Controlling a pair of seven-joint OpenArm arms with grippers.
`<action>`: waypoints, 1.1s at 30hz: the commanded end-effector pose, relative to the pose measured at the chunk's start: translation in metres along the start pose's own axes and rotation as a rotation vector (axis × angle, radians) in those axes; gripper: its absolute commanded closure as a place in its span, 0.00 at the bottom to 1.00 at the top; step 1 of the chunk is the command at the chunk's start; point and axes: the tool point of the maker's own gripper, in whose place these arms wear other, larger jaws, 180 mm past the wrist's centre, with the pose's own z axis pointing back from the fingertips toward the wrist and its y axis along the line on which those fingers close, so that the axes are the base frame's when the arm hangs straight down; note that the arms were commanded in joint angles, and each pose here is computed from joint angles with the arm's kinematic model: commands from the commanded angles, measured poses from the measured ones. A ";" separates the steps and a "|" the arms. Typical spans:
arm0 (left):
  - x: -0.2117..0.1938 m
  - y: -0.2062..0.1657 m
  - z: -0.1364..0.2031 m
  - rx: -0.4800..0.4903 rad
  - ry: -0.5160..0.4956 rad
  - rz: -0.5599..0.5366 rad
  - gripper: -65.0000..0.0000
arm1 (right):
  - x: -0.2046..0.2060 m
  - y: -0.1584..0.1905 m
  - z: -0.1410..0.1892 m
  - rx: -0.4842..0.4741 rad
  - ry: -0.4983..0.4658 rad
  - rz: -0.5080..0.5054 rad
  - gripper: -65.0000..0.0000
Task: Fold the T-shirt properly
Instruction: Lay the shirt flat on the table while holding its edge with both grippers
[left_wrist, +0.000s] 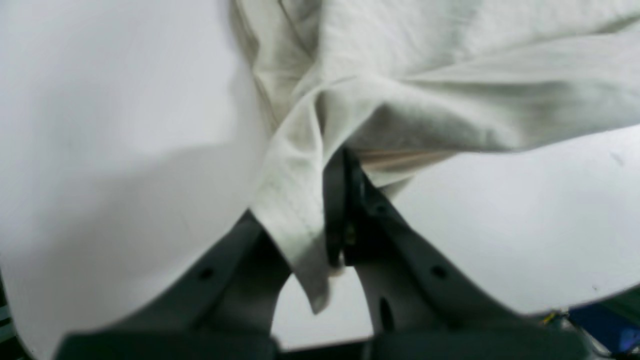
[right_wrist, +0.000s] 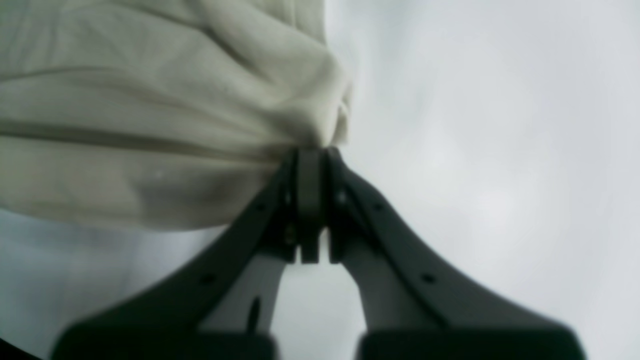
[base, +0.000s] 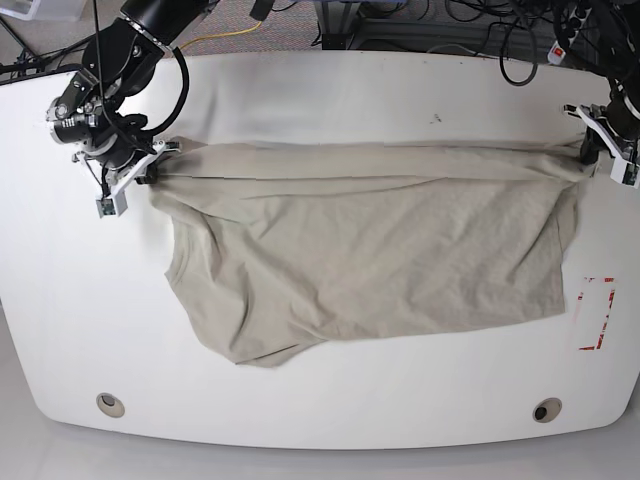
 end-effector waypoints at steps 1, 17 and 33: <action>0.004 0.012 0.003 0.015 -0.003 -0.027 1.00 | 0.007 -0.002 -0.001 0.018 -0.034 -0.019 1.00; 0.002 0.014 0.001 0.003 0.012 -0.045 0.86 | 0.011 0.036 -0.001 0.518 -0.203 -0.277 0.36; 0.014 0.011 0.006 0.009 -0.020 -0.067 0.77 | -0.054 0.033 0.004 0.493 -0.087 -0.349 0.06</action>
